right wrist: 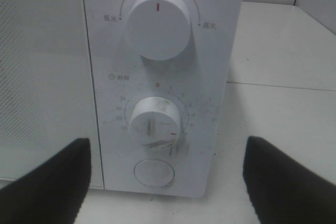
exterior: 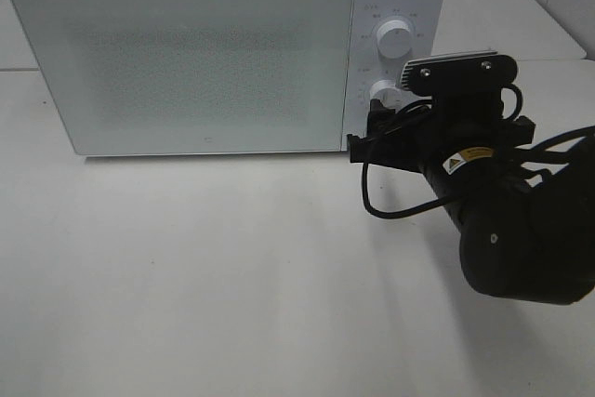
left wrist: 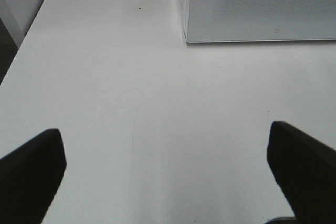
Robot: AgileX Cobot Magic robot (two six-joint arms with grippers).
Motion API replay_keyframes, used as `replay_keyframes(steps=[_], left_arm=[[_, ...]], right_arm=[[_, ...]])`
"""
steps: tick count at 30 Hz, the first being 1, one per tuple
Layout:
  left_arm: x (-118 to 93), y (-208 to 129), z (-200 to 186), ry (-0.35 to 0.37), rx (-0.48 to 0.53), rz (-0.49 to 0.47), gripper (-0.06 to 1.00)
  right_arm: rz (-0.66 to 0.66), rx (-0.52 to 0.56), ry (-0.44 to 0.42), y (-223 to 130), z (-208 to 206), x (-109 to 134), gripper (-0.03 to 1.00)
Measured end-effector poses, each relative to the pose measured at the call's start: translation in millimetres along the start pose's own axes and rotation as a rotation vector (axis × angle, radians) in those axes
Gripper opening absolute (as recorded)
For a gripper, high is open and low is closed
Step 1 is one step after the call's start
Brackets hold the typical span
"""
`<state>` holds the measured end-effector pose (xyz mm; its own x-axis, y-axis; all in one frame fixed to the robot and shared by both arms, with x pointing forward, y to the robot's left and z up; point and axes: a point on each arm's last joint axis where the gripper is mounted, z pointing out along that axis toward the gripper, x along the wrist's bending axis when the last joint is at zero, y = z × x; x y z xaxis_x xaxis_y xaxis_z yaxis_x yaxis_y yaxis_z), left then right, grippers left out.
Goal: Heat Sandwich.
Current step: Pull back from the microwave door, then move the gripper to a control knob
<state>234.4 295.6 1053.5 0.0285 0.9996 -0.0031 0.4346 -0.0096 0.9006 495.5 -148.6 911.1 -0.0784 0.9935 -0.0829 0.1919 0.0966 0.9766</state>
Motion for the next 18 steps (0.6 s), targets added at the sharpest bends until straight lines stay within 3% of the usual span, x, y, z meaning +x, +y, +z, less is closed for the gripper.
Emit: replay_keyframes(steps=[9, 18], left_arm=[[0.0, 0.0, 0.0, 0.0, 0.0, 0.0, 0.99], [-0.1, 0.0, 0.0, -0.001, 0.0, -0.001, 0.99]], right_arm=[[-0.012, -0.007, 0.019, -6.0, 19.3, 14.4, 0.77], [0.023, -0.023, -0.013, -6.1, 42.1, 11.8, 0.77]])
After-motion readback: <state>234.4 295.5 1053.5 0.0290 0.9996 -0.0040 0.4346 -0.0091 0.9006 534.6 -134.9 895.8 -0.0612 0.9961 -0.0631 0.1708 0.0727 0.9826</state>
